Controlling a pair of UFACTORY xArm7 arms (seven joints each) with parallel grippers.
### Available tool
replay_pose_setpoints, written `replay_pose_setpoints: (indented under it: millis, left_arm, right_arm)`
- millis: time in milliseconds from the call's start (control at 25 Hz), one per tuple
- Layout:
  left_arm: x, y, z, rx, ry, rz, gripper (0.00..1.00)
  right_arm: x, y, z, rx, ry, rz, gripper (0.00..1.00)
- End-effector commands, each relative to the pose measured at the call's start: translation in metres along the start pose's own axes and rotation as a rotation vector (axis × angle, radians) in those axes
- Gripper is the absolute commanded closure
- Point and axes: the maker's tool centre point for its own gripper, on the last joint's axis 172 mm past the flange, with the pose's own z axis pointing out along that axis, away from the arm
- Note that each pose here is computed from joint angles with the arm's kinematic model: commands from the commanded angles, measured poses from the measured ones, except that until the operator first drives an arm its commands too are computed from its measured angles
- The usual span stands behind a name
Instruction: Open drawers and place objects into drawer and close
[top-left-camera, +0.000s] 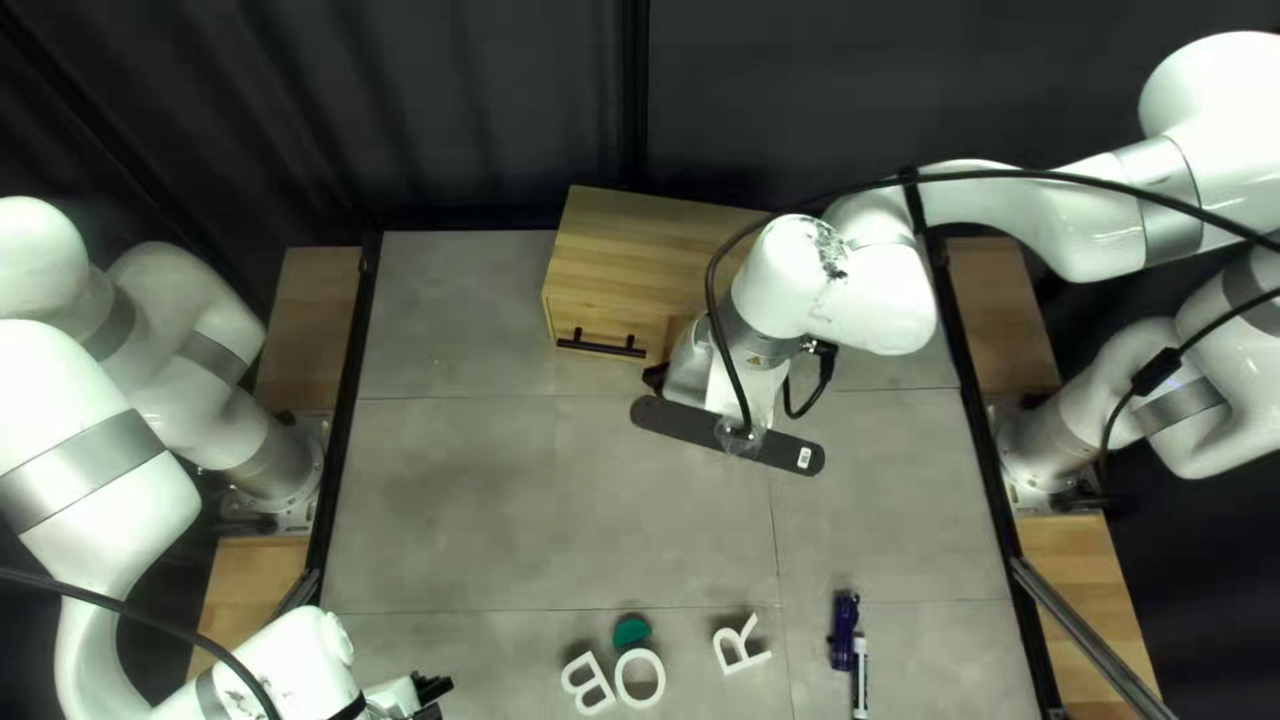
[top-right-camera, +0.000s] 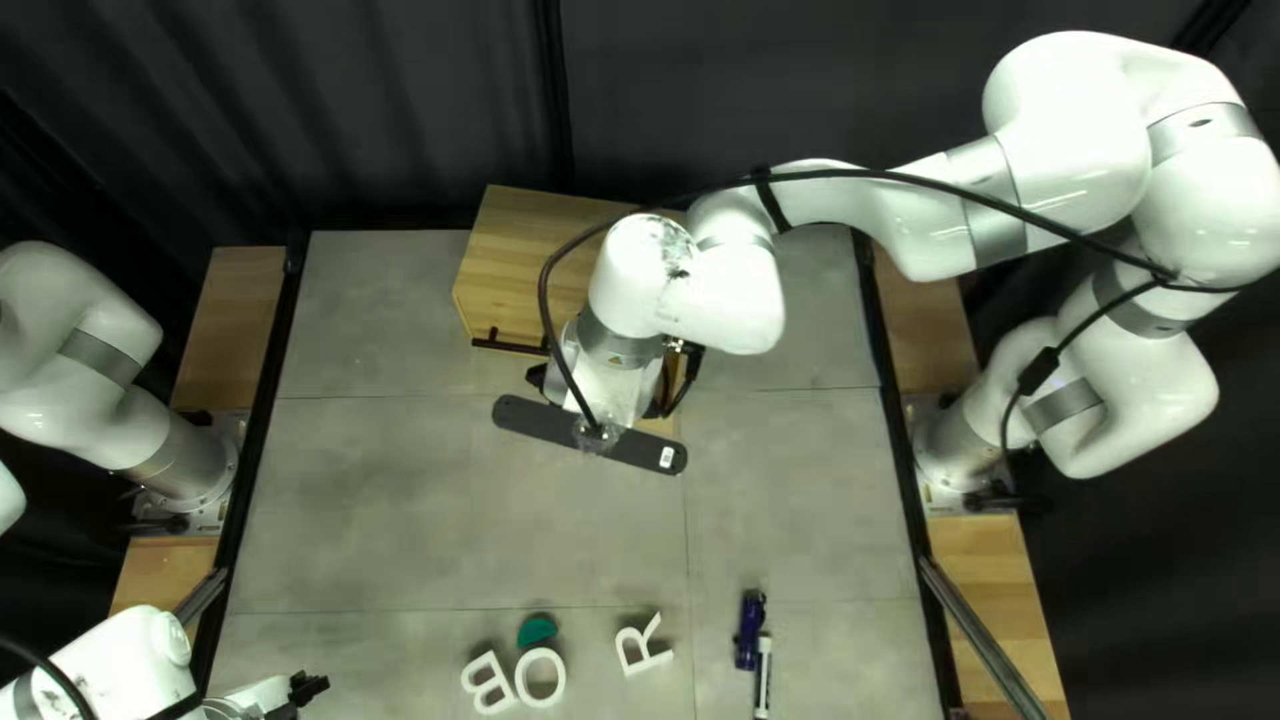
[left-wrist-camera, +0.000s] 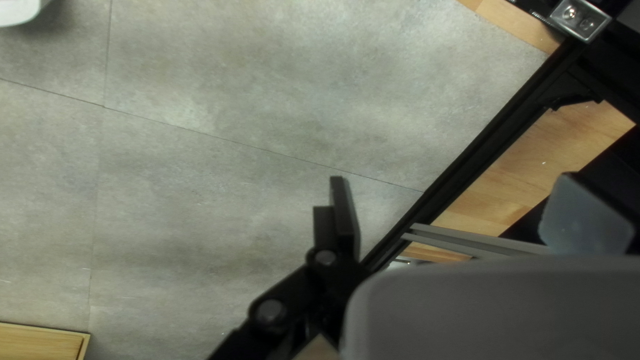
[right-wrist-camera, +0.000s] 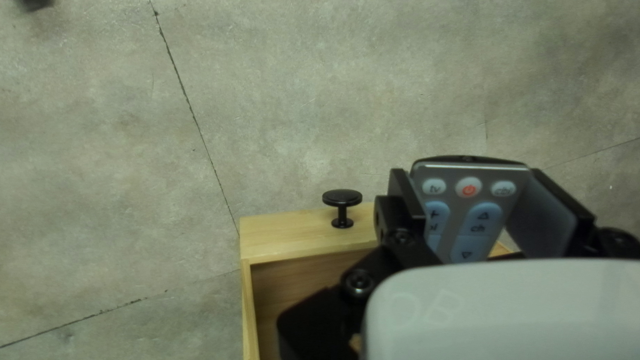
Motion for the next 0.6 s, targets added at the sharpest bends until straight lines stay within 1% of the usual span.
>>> replay_pose_setpoints:
  millis: [40,280,600]
  left_arm:
    - [0.000,0.000,0.000,0.000,0.000,0.000,0.00]
    - [0.000,0.000,0.000,0.000,0.000,0.000,0.00]
    - [0.000,0.000,0.000,0.000,0.000,0.000,0.00]
  right_arm:
    - [-0.005,0.000,0.006,-0.001,0.014,0.009,1.00]
    - [-0.008,-0.004,0.015,-0.003,0.025,0.019,1.00]
    - [-0.020,-0.003,0.018,-0.002,0.025,0.014,1.00]
